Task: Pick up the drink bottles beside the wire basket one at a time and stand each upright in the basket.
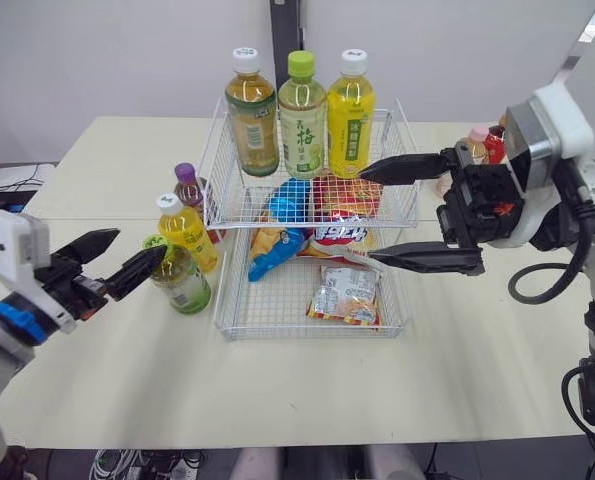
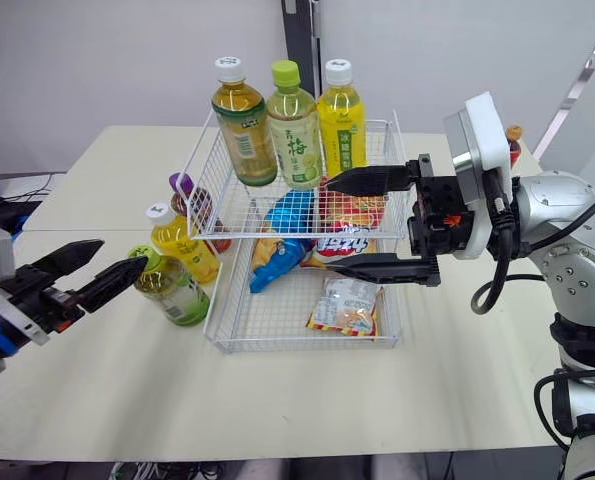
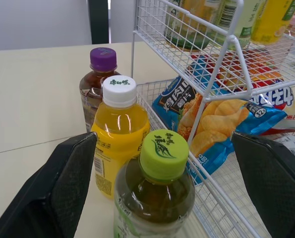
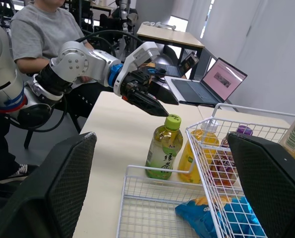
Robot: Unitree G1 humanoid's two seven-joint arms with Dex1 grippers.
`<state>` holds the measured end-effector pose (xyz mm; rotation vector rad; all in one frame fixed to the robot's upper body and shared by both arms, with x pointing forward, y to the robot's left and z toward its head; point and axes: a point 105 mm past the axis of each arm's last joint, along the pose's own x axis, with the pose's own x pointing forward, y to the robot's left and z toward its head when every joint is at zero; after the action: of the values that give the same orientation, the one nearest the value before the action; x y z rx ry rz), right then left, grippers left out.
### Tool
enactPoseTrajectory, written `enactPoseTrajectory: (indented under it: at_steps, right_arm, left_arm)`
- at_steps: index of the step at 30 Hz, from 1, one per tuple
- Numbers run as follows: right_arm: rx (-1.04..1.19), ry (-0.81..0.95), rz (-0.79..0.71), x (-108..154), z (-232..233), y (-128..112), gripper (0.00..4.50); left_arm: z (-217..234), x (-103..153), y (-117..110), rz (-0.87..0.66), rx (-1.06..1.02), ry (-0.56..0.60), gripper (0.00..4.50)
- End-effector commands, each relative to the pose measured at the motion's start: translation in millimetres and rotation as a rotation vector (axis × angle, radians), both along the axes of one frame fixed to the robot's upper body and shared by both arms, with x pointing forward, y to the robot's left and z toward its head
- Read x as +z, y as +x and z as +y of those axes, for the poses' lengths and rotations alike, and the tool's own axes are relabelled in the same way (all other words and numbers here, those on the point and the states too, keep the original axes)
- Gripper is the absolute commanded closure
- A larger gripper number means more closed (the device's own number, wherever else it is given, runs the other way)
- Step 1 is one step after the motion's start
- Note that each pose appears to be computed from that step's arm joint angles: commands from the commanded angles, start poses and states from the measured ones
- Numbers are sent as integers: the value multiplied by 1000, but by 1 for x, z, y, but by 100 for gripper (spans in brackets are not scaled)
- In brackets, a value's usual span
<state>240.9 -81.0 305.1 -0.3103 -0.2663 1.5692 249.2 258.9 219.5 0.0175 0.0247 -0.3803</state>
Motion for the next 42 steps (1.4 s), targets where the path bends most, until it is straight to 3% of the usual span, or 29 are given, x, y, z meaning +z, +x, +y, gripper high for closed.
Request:
enactPoseTrajectory:
  at_steps: [1, 21, 26, 33, 42]
  right_arm:
    - [3, -9, -53, 8, -2, -6, 0]
    - [-83, -72, -166, -7, -7, 3, 0]
    - [-116, -19, -191, -55, 12, 11, 0]
    - [-77, 47, -125, -55, 13, 5, 0]
    - [-97, -54, -80, -58, 12, 3, 0]
  left_arm:
    - [-7, 5, 5, -38, 20, 32, 2]
    - [-2, -1, -7, -40, -53, 77, 2]
    - [-2, -1, -8, -38, -67, 81, 2]
    - [-2, -1, -8, -40, -82, 84, 2]
    - [2, -2, -8, -33, -94, 86, 2]
